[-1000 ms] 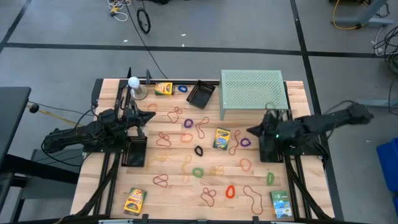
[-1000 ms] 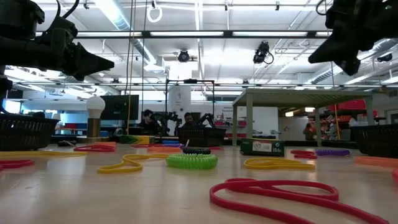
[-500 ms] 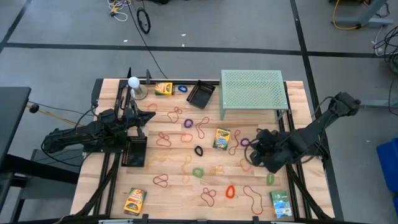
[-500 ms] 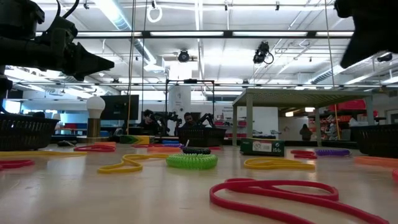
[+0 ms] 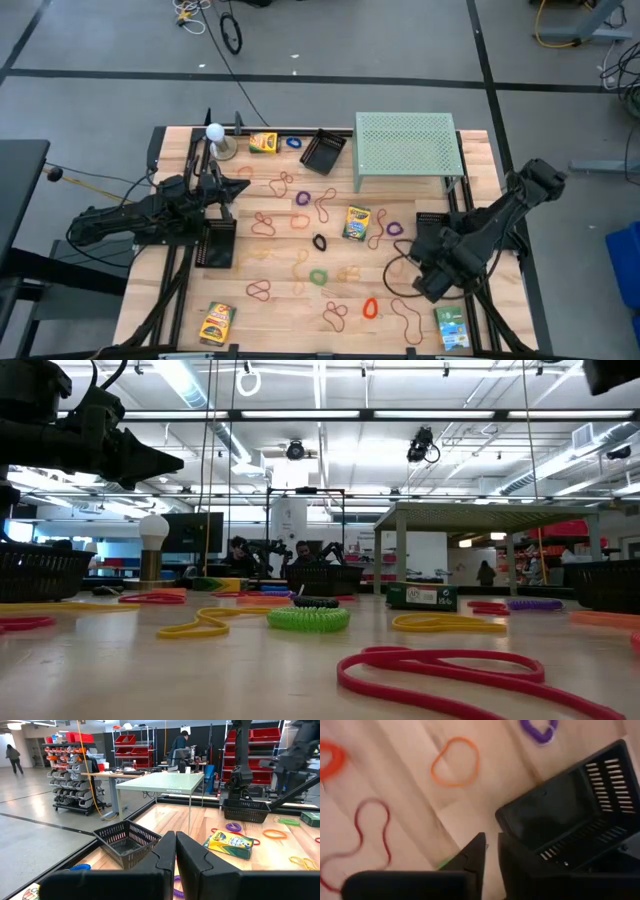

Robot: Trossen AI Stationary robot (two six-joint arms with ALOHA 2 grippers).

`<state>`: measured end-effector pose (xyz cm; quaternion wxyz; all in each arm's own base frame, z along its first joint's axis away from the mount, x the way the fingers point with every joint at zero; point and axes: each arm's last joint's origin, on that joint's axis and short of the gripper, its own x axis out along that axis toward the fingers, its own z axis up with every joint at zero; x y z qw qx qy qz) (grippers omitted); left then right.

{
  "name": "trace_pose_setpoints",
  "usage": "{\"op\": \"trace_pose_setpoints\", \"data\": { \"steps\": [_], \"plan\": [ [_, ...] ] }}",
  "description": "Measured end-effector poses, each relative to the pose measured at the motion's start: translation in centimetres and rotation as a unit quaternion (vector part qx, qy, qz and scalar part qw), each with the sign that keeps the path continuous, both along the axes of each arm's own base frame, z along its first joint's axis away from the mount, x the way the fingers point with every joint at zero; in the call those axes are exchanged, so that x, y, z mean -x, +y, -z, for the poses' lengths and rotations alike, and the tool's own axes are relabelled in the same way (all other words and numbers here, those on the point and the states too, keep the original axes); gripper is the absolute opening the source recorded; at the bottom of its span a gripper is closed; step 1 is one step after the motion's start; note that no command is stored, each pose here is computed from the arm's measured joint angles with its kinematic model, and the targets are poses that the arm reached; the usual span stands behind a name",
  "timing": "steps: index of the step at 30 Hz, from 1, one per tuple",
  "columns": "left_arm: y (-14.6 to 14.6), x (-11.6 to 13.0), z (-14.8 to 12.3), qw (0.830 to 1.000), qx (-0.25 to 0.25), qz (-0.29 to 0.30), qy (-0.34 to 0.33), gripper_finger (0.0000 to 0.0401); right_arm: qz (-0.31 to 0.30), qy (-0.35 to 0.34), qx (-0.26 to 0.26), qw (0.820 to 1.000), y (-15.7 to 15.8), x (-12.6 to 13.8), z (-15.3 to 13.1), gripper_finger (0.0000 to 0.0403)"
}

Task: Pick & Place Office Desk Supplies
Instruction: Put the right black bin on the shelf

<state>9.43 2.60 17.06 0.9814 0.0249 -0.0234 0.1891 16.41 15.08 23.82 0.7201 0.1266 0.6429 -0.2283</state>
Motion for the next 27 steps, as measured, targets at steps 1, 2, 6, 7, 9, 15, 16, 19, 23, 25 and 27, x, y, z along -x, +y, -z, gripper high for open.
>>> {"op": "trace_pose_setpoints", "data": {
  "steps": [1,2,6,7,9,15,16,19,23,25,27],
  "plan": [
    [0.0,0.0,0.0,1.000,0.000,0.000,0.000,0.0020,-0.013,0.006,0.003,1.000,0.2,0.0,0.2,0.0083],
    [0.0,0.0,0.0,1.000,0.000,0.000,0.000,0.0020,-0.027,0.011,0.007,1.000,0.4,0.0,0.4,0.0095],
    [0.0,0.0,0.0,1.000,0.000,0.000,0.000,0.0020,-0.088,0.038,0.033,0.995,1.0,-0.2,1.4,0.0134],
    [0.0,0.0,0.0,1.000,0.000,0.000,0.000,0.0020,-0.102,0.045,0.043,0.993,1.0,-0.3,1.7,0.0141],
    [0.0,0.0,0.0,1.000,0.000,0.000,0.000,0.0020,-0.127,0.058,0.058,0.989,1.1,-0.6,2.4,0.0150],
    [0.0,0.0,0.0,1.000,0.000,0.000,0.000,0.0020,-0.144,0.095,0.059,0.983,0.4,-1.2,5.1,0.0152],
    [0.0,0.0,0.0,1.000,0.000,0.000,0.000,0.0020,-0.145,0.097,0.052,0.983,0.2,-1.3,5.4,0.0149],
    [0.0,0.0,0.0,1.000,0.000,0.000,0.000,0.0020,-0.143,0.107,0.035,0.983,-0.3,-1.5,6.1,0.0134],
    [0.0,0.0,0.0,1.000,0.000,0.000,0.000,0.0020,-0.129,0.121,0.025,0.984,-1.0,-1.5,6.8,0.0102],
    [0.0,0.0,0.0,1.000,0.000,0.000,0.000,0.0020,-0.125,0.120,0.026,0.985,-1.2,-1.6,6.9,0.0082],
    [0.0,0.0,0.0,1.000,0.000,0.000,0.000,0.0020,-0.121,0.115,0.025,0.986,-1.3,-1.8,6.9,0.0058]
  ]
}}
